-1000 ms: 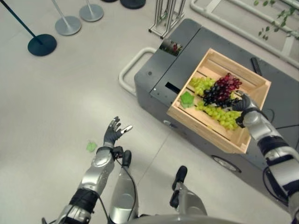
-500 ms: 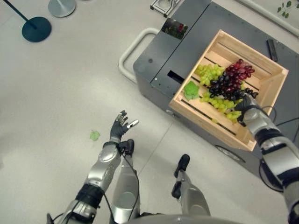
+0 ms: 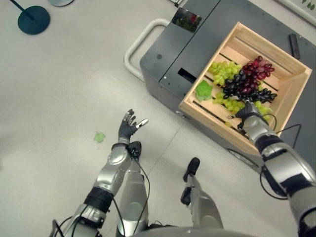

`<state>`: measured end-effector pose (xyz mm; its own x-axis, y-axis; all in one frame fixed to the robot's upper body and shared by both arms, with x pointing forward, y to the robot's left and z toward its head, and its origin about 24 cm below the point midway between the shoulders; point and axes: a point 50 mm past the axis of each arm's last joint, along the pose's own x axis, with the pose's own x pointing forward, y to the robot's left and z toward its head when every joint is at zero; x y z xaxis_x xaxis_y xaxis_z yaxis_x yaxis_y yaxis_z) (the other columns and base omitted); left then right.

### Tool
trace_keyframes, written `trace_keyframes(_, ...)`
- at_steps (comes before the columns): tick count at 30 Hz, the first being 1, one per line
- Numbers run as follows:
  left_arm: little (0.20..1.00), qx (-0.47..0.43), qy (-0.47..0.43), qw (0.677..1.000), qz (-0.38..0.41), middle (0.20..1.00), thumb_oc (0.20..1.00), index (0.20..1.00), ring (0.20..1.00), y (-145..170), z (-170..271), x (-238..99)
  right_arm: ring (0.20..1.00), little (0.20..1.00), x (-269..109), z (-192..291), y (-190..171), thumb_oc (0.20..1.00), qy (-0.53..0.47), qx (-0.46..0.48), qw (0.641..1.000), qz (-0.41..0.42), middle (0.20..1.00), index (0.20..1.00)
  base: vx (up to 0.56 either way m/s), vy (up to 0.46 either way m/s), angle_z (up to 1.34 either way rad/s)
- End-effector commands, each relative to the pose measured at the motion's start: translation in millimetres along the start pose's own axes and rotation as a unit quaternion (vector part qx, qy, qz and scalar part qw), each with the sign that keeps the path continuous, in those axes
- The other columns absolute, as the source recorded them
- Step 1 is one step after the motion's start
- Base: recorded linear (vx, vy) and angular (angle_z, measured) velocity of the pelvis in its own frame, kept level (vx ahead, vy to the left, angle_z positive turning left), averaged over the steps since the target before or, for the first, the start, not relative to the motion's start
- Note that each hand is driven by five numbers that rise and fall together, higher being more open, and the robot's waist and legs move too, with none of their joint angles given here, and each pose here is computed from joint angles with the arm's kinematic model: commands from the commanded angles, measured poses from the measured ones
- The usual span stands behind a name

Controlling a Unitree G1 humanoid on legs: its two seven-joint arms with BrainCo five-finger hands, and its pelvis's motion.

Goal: Pick up the fruits from the basket on one side to the basket on the other side

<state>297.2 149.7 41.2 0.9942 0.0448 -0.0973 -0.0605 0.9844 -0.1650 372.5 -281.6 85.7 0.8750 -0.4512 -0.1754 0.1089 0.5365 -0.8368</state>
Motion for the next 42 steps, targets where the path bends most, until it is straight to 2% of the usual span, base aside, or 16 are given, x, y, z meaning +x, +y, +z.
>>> trace_keyframes(1, 1.0, -0.025, -0.041, 0.999, -0.024, 1.0, 1.0, 1.0, 1.0, -17.2, 14.7, -0.1, 1.0, 1.0, -0.7, 58.2, -19.1, 1.0, -0.1, 0.011, 0.995, -0.025, 1.0, 1.0, 0.0, 0.0, 0.0)
trace_keyframes(9, 1.0, -0.022, -0.047, 0.998, -0.028, 1.0, 1.0, 1.0, 1.0, -20.0, 17.2, 0.7, 1.0, 1.0, 2.3, 60.2, -27.6, 1.0, -0.094, -0.042, 0.994, -0.039, 1.0, 1.0, 0.0, -0.003, 0.01)
trace_keyframes(12, 1.0, -0.019, -0.054, 0.998, -0.037, 1.0, 1.0, 1.0, 1.0, -22.5, 19.5, -0.5, 1.0, 1.0, 6.6, 48.3, -39.7, 1.0, -0.068, -0.085, 0.993, -0.055, 1.0, 1.0, -0.01, -0.007, 0.14)
trace_keyframes(14, 1.0, -0.015, -0.055, 0.997, -0.046, 1.0, 1.0, 1.0, 1.0, -24.7, 20.3, -0.8, 1.0, 1.0, 9.2, 41.7, -50.7, 1.0, -0.055, -0.152, 0.985, -0.064, 1.0, 1.0, 0.0, -0.047, 0.16)
trace_keyframes(18, 1.0, -0.006, -0.066, 0.996, -0.061, 1.0, 1.0, 1.0, 1.0, -30.0, 25.1, 0.6, 1.0, 1.0, 10.9, 24.7, -56.5, 1.0, -0.027, -0.177, 0.982, -0.069, 1.0, 1.0, 0.01, -0.03, 0.29)
trace_keyframes(24, 1.0, 0.007, -0.085, 0.993, -0.088, 1.0, 1.0, 1.0, 1.0, -42.8, 34.9, 4.8, 1.0, 1.0, 12.6, 4.9, -74.1, 1.0, 0.016, -0.325, 0.942, -0.076, 1.0, 1.0, 0.01, -0.019, 0.17)
trace_keyframes(27, 1.0, 0.008, -0.096, 0.991, -0.096, 1.0, 1.0, 1.0, 1.0, -46.6, 41.1, 5.2, 1.0, 1.0, 12.8, -0.5, -79.4, 1.0, 0.031, -0.348, 0.934, -0.074, 1.0, 1.0, 0.01, -0.019, 0.29)
trace_keyframes(36, 1.0, 0.009, -0.109, 0.988, -0.106, 1.0, 1.0, 1.0, 1.0, -54.7, 49.1, 8.2, 1.0, 1.0, 12.5, -5.7, -84.3, 1.0, 0.038, -0.326, 0.941, -0.083, 1.0, 1.0, 0.01, -0.026, 0.15)
trace_keyframes(42, 1.0, 0.005, -0.117, 0.987, -0.107, 1.0, 1.0, 1.0, 1.0, -59.1, 54.1, 9.0, 1.0, 1.0, 11.9, -8.8, -74.4, 1.0, 0.042, -0.226, 0.97, -0.085, 1.0, 1.0, 0.01, -0.015, 0.08)
